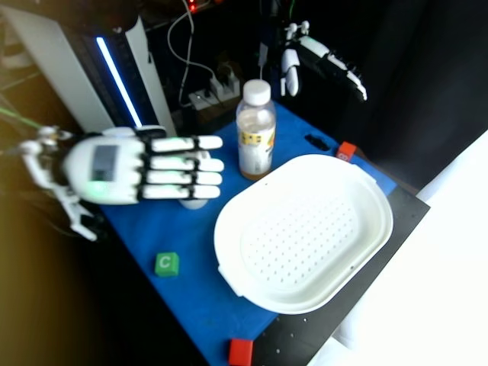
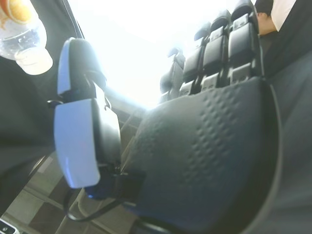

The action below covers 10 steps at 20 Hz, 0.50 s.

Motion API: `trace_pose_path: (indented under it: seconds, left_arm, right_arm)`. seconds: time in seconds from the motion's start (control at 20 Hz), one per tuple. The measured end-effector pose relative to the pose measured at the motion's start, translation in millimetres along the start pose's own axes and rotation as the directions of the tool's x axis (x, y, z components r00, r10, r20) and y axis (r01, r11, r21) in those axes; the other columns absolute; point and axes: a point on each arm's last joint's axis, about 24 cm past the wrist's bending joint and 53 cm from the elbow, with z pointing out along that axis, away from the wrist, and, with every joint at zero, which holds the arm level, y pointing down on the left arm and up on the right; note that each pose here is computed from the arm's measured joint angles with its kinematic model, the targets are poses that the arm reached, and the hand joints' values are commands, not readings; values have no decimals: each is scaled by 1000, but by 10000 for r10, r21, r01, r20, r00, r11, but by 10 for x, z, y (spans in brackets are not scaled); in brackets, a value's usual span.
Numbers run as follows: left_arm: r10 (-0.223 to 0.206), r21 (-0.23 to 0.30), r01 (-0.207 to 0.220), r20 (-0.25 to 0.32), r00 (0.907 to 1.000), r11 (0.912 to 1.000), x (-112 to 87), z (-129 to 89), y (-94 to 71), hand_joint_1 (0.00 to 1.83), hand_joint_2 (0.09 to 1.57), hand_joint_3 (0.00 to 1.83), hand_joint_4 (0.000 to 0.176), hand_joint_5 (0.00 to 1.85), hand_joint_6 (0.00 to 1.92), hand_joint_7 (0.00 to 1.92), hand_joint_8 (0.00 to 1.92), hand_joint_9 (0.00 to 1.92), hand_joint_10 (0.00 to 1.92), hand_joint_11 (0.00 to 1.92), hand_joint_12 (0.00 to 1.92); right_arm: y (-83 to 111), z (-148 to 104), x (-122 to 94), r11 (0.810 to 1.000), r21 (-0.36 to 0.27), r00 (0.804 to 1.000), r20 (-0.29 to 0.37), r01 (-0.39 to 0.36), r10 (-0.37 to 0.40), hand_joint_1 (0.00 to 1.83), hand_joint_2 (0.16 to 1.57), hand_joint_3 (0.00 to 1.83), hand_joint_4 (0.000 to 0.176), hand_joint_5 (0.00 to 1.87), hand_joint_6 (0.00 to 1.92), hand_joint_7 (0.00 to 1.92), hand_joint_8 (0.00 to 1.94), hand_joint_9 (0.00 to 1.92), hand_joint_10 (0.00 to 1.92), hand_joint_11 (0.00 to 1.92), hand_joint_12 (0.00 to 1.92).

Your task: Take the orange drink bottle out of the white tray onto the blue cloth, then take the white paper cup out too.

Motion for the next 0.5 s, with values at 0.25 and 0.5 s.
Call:
trace_pose_path:
  seconds: [0.25,0.5]
  left_arm:
    - [-57,17,57,10,10000,10000,1,-3,-7,643,1154,0,166,0,0,0,0,0,0,0,0]
    - [-21,290,28,-254,9997,9996,44,-4,-92,559,1173,5,160,15,5,0,0,0,0,23,11]
  right_arm:
    - [323,-95,-264,9948,-1006,9967,808,159,-77,464,944,95,118,0,0,0,0,0,0,39,23]
    - [469,-279,-810,9896,-1278,9679,2494,657,-321,486,1355,28,0,0,0,53,3,119,63,0,898]
